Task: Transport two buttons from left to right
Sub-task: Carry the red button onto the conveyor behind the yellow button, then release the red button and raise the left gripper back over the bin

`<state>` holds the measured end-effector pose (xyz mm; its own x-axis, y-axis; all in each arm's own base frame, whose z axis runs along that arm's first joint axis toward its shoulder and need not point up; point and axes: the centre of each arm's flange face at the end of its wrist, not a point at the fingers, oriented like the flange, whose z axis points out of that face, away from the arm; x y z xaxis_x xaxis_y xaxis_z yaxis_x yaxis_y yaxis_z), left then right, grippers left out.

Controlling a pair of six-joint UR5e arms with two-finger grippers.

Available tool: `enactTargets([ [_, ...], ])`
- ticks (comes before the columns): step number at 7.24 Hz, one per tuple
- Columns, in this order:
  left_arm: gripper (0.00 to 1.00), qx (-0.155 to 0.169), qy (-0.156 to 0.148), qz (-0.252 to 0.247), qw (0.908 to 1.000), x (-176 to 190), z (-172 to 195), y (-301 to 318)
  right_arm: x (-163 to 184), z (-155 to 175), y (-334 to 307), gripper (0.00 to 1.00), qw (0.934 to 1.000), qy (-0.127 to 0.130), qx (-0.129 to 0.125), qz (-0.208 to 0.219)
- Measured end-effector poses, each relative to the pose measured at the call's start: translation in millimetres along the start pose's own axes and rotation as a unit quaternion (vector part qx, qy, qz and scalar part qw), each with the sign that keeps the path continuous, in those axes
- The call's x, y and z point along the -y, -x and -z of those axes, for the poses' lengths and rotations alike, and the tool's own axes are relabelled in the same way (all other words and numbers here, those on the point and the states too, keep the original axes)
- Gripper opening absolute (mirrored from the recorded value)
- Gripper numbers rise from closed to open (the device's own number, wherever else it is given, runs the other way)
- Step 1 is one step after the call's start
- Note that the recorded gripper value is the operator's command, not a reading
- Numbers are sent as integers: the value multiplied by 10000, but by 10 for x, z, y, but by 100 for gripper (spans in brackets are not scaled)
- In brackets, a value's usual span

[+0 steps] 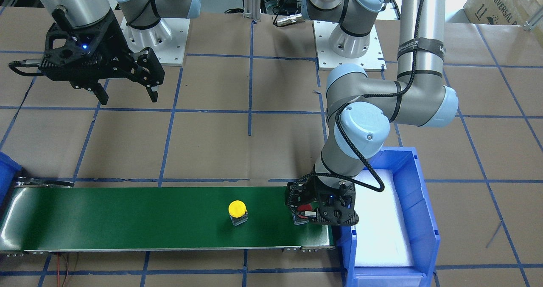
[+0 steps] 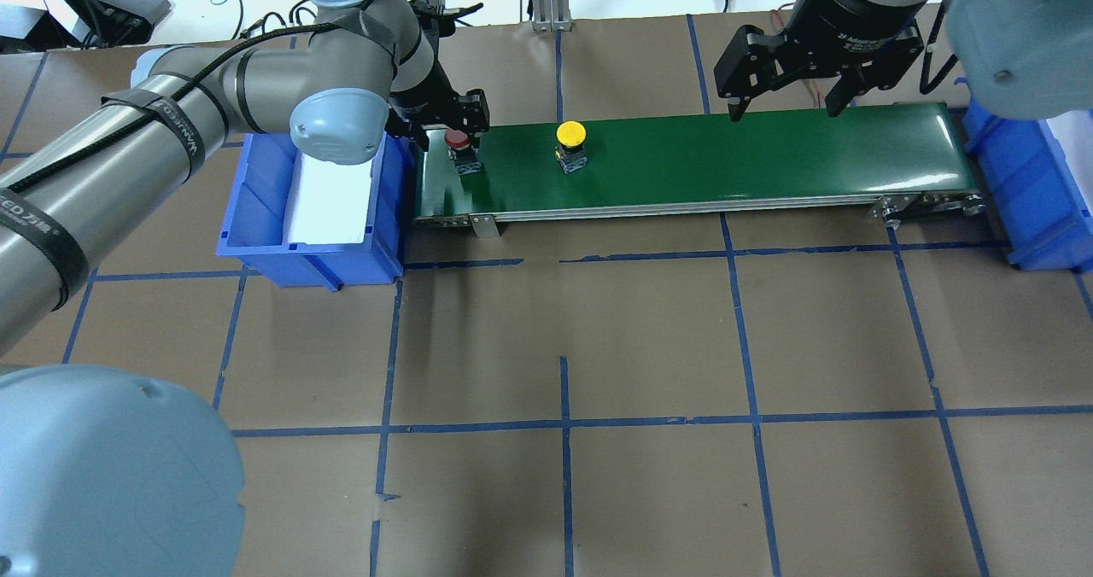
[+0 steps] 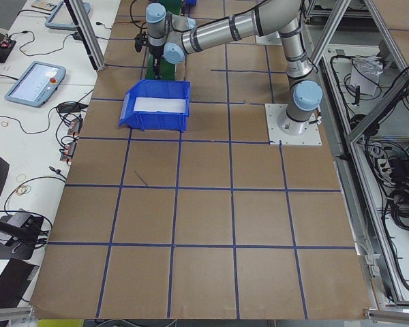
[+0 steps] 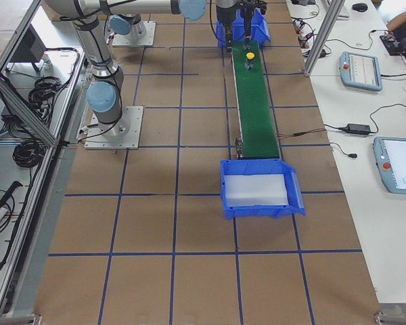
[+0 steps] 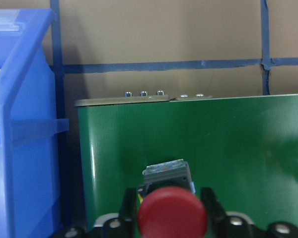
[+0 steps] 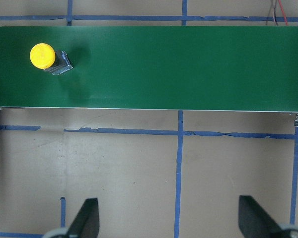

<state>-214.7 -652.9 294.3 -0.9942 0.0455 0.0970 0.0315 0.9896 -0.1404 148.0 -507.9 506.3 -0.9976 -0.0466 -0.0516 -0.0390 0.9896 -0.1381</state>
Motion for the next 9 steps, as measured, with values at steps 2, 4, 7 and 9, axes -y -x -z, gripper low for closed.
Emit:
enactTargets([
  [2,100,57,129,-1,9999,-98,363,11,2,3,2,100,10000,-4,0,57],
  [4,100,148,445,236,9986,-322,960,313,5,2,-5,100,10000,-4,-1,93],
  [7,100,202,835,647,9942,-937,1979,702,6,3,-11,100,9999,-4,0,103],
  [9,100,433,784,639,9939,-1194,2338,726,10,6,-28,100,9999,-6,-13,109],
])
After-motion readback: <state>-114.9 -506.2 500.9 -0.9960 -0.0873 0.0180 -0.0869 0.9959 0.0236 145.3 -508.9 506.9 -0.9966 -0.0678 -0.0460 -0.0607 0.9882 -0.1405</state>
